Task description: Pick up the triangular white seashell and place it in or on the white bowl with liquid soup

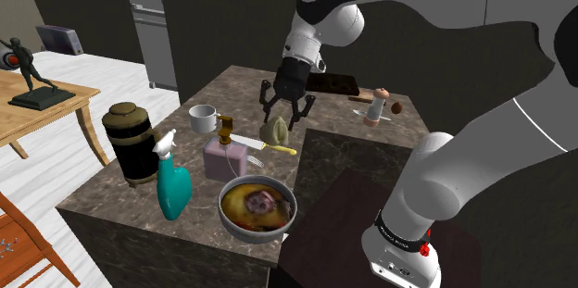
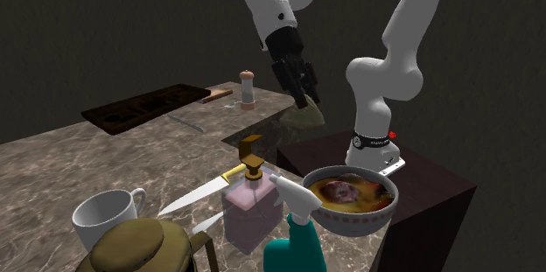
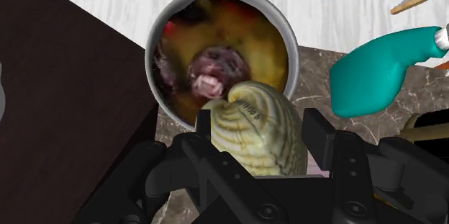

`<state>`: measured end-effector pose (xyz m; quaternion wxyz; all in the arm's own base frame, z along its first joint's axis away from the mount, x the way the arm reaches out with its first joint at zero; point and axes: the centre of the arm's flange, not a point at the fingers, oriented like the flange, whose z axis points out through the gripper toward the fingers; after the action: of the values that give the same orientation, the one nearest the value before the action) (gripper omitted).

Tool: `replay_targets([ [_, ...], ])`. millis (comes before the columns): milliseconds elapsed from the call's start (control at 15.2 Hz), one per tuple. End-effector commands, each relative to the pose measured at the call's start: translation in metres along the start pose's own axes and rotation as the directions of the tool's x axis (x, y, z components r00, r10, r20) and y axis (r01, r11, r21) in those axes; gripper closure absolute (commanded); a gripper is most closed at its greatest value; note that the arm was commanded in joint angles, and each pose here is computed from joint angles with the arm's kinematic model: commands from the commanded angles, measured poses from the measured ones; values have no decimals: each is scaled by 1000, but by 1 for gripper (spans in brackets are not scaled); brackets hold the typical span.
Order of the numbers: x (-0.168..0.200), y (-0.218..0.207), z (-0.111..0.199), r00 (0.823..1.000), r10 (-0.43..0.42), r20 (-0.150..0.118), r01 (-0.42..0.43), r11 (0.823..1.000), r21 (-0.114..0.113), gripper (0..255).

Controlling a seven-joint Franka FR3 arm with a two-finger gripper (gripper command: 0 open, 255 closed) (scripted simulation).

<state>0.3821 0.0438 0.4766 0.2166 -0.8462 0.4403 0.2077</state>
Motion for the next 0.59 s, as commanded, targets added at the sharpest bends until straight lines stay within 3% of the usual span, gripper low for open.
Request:
replay_targets([
  [0, -24, -2, 14, 1000, 2, 0, -2, 1000, 0, 255],
  [462, -115, -19, 62, 1000, 2, 0, -2, 1000, 0, 255],
  [528, -112, -18, 67, 1000, 2, 0, -2, 1000, 0, 255],
])
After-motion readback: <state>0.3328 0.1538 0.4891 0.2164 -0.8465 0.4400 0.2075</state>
